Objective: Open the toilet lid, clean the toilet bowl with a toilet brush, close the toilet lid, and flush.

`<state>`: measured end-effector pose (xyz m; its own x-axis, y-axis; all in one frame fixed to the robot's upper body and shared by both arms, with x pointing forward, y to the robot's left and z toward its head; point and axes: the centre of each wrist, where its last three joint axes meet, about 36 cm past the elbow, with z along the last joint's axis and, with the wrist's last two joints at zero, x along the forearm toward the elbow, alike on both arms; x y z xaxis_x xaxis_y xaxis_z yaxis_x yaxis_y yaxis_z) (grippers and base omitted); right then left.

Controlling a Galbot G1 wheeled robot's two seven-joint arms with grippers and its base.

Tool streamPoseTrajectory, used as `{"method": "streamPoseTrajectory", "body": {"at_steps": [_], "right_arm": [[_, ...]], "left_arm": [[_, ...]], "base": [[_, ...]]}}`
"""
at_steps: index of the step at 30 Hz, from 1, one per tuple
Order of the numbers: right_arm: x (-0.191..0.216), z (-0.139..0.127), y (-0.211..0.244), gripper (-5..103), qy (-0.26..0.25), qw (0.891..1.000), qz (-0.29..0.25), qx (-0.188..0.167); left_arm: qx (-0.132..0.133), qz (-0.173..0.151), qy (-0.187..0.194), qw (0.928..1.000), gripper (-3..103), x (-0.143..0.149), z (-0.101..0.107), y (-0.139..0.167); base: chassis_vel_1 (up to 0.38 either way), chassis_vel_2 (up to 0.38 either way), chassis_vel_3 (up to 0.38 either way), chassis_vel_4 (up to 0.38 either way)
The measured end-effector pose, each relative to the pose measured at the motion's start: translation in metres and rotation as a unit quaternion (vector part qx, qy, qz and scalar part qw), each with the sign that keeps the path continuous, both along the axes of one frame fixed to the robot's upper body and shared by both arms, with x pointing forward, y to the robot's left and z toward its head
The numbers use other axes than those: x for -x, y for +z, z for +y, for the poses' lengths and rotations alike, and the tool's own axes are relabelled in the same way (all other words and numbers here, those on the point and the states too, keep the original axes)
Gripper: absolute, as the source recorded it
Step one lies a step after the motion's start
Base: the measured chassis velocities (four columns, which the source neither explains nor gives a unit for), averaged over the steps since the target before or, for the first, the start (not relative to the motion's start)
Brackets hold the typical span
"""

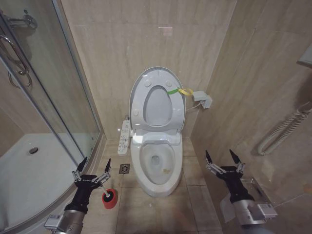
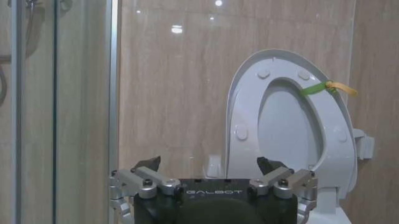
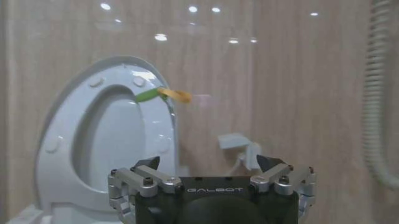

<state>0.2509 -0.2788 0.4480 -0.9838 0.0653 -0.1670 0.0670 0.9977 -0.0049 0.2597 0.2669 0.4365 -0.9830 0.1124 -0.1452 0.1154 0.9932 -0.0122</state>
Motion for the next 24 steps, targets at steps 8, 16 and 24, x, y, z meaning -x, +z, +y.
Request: {"method": "streamPoseTrajectory", "body": {"at_steps": [8,16,24], "right_arm": [[0.018,0.036,0.006,100,-0.038,0.999,0.012,-0.011],[0.030,0.046,0.012,100,-0.057,0.998,0.019,0.000],[0.037,0.044,0.024,100,-0.065,0.998,0.025,0.005]], "left_arm": [[0.000,0.000,0.000,1.0000,100,0.000,0.000,0.000],[0.000,0.000,0.000,1.0000,100,0.000,0.000,0.000],[0.000,0.000,0.000,1.0000,100,0.000,0.000,0.000]], "base": [[0.000,0.000,0.000,0.000],[0.000,0.000,0.000,0.000],[0.000,0.000,0.000,0.000]]}}
